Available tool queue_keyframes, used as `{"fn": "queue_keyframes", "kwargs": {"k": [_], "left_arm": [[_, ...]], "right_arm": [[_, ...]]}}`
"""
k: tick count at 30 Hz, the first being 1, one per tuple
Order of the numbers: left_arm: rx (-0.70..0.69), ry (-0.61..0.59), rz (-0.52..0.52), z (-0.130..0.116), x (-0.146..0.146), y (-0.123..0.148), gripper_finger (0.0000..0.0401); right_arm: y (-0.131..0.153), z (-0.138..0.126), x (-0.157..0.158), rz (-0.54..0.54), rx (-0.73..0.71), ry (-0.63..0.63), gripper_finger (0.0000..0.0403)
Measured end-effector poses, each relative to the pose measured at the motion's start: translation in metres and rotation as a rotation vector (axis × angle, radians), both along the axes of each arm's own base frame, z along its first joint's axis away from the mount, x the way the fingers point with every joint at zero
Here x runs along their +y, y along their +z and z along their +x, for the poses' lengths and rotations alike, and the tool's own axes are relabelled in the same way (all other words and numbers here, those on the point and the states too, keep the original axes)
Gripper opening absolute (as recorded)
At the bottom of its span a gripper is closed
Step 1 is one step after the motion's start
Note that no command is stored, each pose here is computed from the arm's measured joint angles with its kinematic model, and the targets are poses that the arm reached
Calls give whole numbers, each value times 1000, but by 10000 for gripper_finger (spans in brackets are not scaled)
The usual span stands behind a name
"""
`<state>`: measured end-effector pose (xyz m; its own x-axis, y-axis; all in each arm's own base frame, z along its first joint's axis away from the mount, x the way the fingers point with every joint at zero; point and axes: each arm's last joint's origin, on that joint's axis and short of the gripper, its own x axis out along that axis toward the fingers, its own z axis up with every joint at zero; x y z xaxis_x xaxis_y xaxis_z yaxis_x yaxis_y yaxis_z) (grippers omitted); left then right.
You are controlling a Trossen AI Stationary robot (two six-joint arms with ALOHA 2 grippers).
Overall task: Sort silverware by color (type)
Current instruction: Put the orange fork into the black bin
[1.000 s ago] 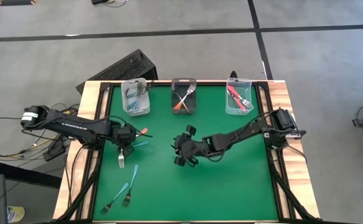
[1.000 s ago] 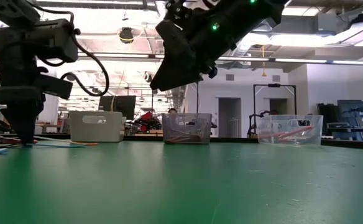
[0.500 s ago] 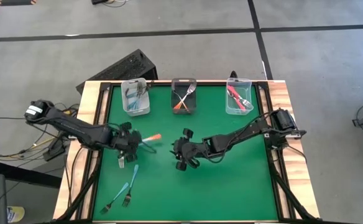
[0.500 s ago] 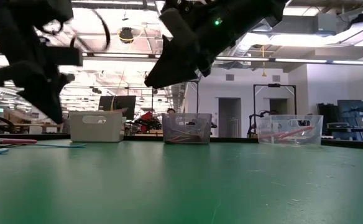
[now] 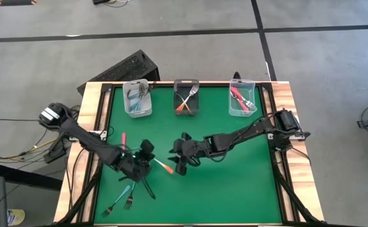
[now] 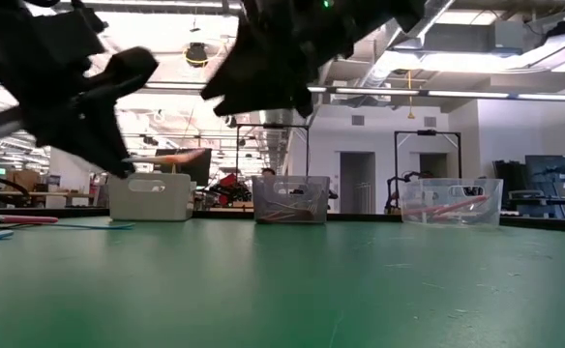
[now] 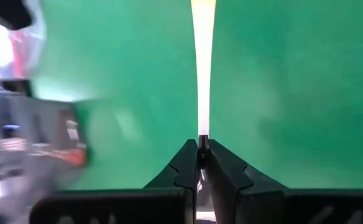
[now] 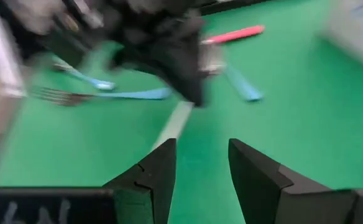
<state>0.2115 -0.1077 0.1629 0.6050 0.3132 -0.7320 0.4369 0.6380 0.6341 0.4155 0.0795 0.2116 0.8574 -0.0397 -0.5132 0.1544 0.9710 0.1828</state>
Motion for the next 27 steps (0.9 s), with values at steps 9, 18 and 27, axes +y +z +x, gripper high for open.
{"fn": "queue_keyframes", "kwargs": {"k": [9,18,27], "left_arm": [[33,-86,388,41,-18,1,6],[23,-118,497,61,-22,20,7],[-30,-158,560,75,-19,29,7]], "right_arm": [[-3,0,-10,152,53,28,173],[-8,-3,-8,158,112,21,173],[-9,-4,-8,145,119,34,169]]}}
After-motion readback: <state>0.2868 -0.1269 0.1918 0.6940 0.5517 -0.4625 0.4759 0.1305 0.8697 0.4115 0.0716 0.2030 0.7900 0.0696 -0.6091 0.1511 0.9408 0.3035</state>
